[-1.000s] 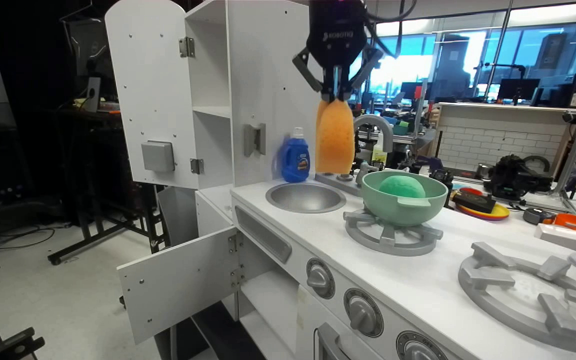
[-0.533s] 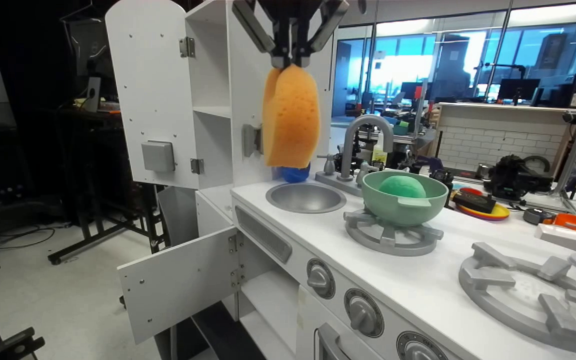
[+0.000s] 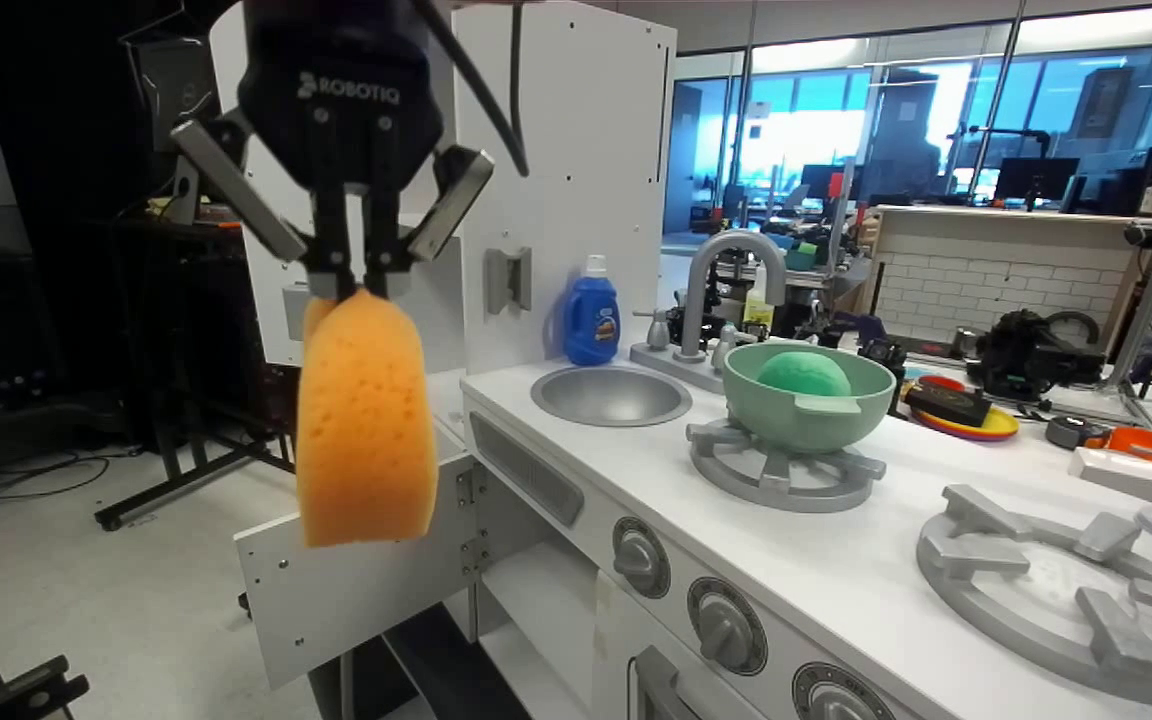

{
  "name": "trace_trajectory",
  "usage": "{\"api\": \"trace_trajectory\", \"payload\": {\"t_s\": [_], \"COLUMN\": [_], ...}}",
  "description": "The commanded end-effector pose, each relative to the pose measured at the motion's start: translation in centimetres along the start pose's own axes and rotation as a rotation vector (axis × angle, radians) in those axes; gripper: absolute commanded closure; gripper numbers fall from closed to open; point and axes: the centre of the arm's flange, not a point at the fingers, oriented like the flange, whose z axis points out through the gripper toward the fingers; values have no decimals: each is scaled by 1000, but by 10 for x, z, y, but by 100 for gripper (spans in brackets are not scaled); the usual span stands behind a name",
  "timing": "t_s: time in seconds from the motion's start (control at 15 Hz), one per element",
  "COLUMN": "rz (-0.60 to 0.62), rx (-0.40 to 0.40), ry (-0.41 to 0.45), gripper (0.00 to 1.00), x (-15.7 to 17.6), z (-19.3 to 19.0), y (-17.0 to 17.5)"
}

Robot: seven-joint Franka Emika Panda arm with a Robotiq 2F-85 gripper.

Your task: Put the orange sponge and green plushie in the top compartment of the cabinet under the sink, then close the cabinet door

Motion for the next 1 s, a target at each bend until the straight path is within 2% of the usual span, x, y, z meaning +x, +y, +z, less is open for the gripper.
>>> {"api": "trace_trajectory", "payload": {"t_s": [0.0, 0.07, 0.2, 0.47, 0.53, 0.6, 0.73, 0.87, 0.93], "rz": [-31, -20, -20, -21, -19, -5, 28, 65, 78], "rx": [-108, -157, -237, -370, -394, -418, -457, -483, -499], "ry": [-46, -49, -46, -25, -18, 5, 29, 58, 61], "gripper": [98, 98, 98, 98, 98, 98, 98, 98, 98], "x": [-7, 7, 10, 31, 36, 36, 52, 61, 71], "z": [55, 58, 93, 134, 138, 161, 164, 192, 188], "y": [-16, -18, -10, -21, -23, -18, -16, -8, -11]}}
